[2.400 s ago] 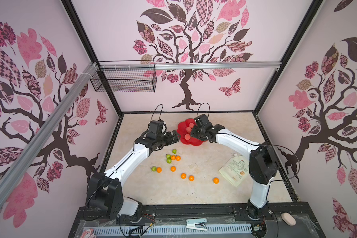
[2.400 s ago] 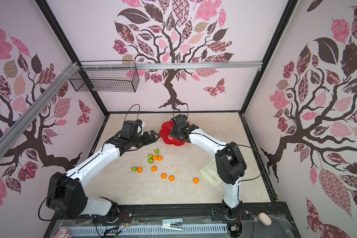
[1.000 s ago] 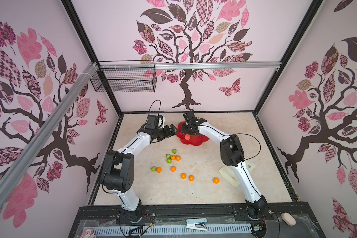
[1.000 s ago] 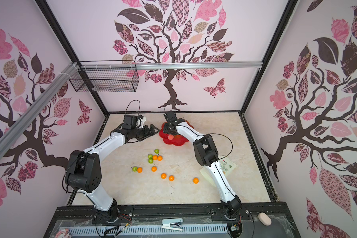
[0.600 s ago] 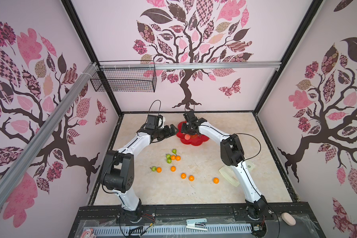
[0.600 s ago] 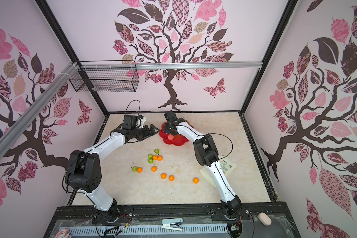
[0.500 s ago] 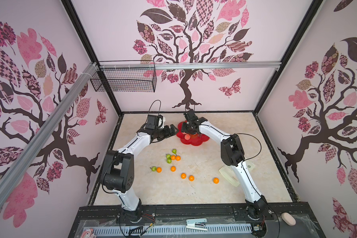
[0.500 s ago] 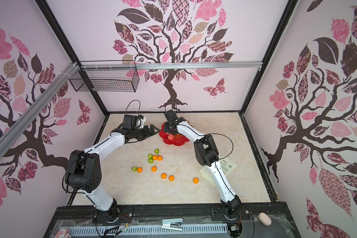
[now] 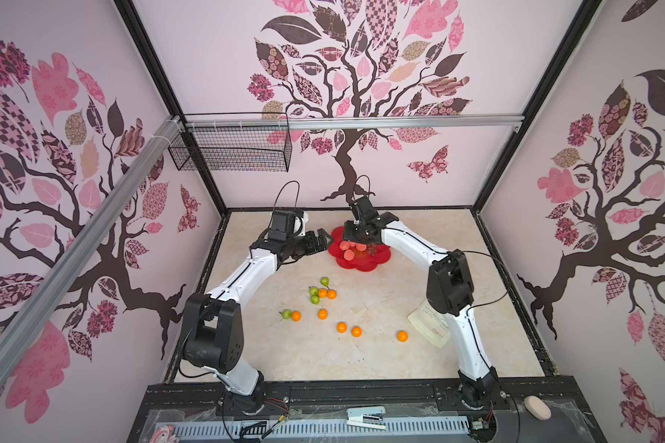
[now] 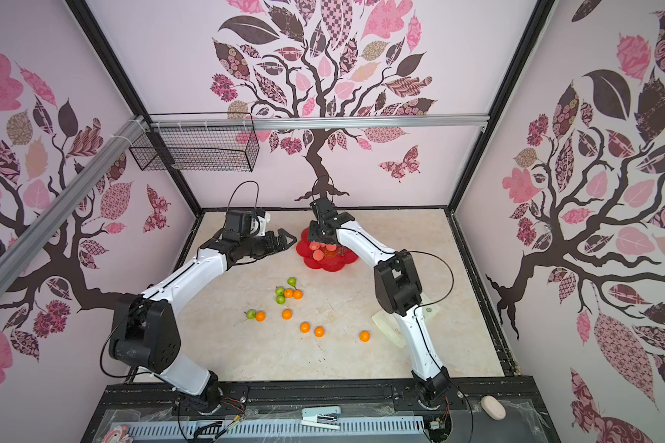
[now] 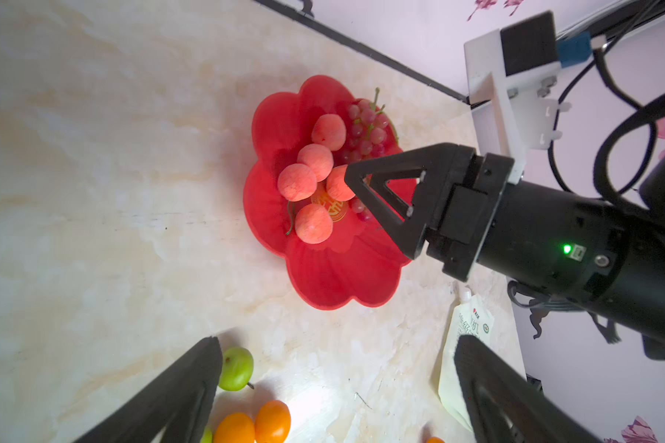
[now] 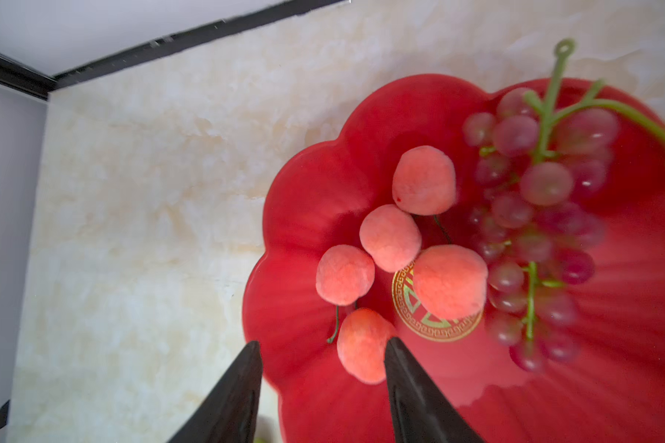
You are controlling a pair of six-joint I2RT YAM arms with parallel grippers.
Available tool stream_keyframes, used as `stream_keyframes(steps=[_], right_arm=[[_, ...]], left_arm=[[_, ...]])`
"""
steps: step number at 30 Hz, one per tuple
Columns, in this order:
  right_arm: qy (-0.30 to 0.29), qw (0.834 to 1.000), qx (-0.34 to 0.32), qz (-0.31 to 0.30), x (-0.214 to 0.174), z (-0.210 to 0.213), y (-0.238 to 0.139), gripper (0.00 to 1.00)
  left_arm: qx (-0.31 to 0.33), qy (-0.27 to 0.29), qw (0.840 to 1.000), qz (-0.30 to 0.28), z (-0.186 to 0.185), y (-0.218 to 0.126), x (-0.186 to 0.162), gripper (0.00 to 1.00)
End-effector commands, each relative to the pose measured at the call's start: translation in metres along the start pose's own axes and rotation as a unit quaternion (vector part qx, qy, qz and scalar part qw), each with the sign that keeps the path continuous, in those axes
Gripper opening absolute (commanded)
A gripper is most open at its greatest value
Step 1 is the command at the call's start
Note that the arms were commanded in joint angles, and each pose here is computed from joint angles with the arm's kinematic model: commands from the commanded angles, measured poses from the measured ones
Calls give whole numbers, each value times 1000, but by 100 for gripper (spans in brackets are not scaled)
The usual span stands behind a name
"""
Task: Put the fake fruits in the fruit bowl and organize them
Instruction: 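Move the right gripper down over an orange kumquat near the robot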
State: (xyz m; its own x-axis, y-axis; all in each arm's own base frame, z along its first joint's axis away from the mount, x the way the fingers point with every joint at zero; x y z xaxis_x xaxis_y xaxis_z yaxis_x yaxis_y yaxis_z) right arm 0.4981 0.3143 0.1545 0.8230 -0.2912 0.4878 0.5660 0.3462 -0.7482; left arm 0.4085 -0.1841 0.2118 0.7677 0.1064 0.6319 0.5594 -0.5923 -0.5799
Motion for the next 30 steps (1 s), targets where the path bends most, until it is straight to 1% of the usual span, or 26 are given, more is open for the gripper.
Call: stream_keyframes(steps=[1,4,9,13,19,25,30], right_arm=[[-2,998,33,-53,20,11,-63,54],[3,998,37,-53,4,-2,-82,54],[3,999,10,-40,-33,-34,-103,54],[-1,1000,-17,-23,-63,-59,-116,53],[-15,998,-63,11,-103,-88,-129,54],[-24,992,-107,55,-142,-112,-139,54],[-18,984,-146,102,-177,-138,-142,54]], left_arm=[[8,22,1000,-4,-20,-19,-11,98],[17,27,999,2,-34,-31,-26,98],[15,17,1000,7,-43,-49,-55,98],[14,19,1000,11,-45,-61,-81,99],[5,38,999,21,-51,-75,-118,99],[-18,47,999,22,-63,-76,-140,98],[-31,67,996,41,-79,-70,-160,98]])
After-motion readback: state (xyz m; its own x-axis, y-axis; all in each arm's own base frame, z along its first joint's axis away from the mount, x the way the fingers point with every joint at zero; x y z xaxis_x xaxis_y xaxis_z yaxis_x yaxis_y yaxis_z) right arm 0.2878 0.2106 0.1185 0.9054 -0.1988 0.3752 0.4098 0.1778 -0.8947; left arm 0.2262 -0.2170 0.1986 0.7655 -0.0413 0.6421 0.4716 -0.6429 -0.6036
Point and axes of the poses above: each gripper's point midway between its finger pads, its own y axis out along the fingers, its own z axis along the line the jaws close on, x = y × z, the point moved 1 cm from there along -y, back along the fingers, and after that the axes turned 8 degrees about y, right-handed, at the moved point
